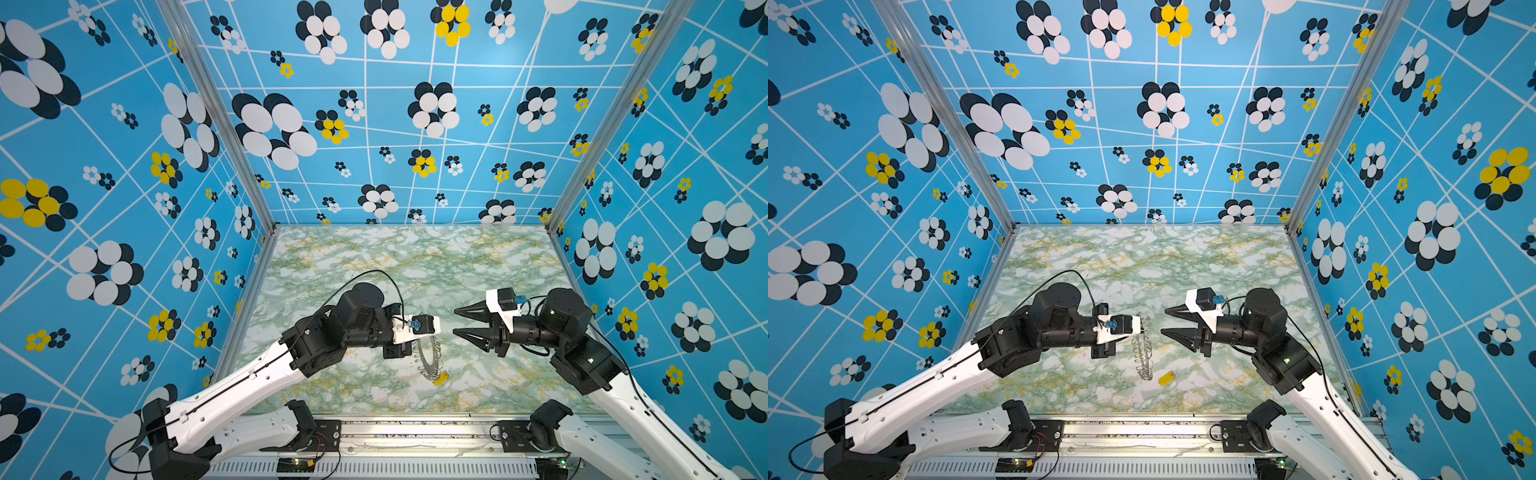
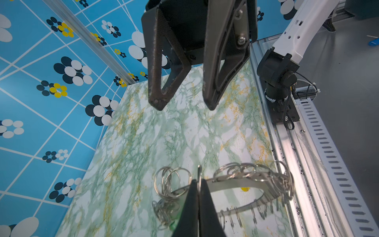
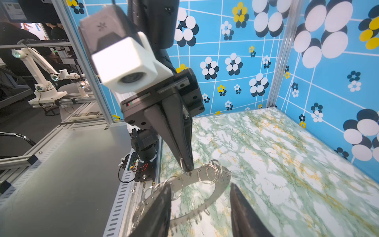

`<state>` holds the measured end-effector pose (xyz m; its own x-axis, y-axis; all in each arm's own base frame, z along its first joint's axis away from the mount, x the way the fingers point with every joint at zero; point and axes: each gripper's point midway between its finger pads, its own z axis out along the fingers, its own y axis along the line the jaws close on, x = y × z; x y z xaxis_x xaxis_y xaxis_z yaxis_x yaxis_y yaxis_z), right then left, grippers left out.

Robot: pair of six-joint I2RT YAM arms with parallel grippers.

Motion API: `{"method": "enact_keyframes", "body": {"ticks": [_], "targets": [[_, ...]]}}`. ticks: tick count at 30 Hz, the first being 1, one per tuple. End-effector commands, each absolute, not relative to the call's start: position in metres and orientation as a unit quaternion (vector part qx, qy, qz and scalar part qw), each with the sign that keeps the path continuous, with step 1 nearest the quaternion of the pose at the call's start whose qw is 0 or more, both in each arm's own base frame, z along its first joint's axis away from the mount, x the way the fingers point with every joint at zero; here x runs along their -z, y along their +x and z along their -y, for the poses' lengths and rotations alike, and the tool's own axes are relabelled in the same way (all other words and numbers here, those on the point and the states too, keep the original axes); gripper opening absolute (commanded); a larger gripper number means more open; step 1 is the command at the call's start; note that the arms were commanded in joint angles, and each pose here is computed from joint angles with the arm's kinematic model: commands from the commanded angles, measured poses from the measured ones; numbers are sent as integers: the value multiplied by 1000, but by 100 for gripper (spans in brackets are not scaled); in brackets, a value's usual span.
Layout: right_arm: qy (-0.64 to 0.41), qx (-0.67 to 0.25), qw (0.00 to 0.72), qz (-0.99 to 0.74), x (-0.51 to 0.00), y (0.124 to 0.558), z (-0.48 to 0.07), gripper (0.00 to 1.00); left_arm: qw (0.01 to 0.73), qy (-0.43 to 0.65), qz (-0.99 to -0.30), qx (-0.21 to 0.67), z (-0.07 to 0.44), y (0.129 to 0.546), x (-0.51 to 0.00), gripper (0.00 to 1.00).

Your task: Put the keys on the keyring

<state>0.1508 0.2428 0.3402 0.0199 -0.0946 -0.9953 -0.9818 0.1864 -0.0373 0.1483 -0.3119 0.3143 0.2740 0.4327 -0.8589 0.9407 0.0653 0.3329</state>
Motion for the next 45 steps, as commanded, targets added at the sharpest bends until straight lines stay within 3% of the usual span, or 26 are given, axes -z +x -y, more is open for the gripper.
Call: {"method": "enact_keyframes", "body": {"ticks": [1,15,37,45], "targets": [[-502,-408,539,-540,-351,143,-247,44,527,615,-500,307,317,139,-358,0],[-541,-377,518,-545,-338,144,-256,25,535,616,-475,329,323,137,-367,0],[-532,-417,521,-521,-353,134,-264,22,541,614,-471,329,328,143,-365,0],[-530,-423,521,-519,-356,133,-266,10,540,615,-468,334,327,140,-367,0]]}}
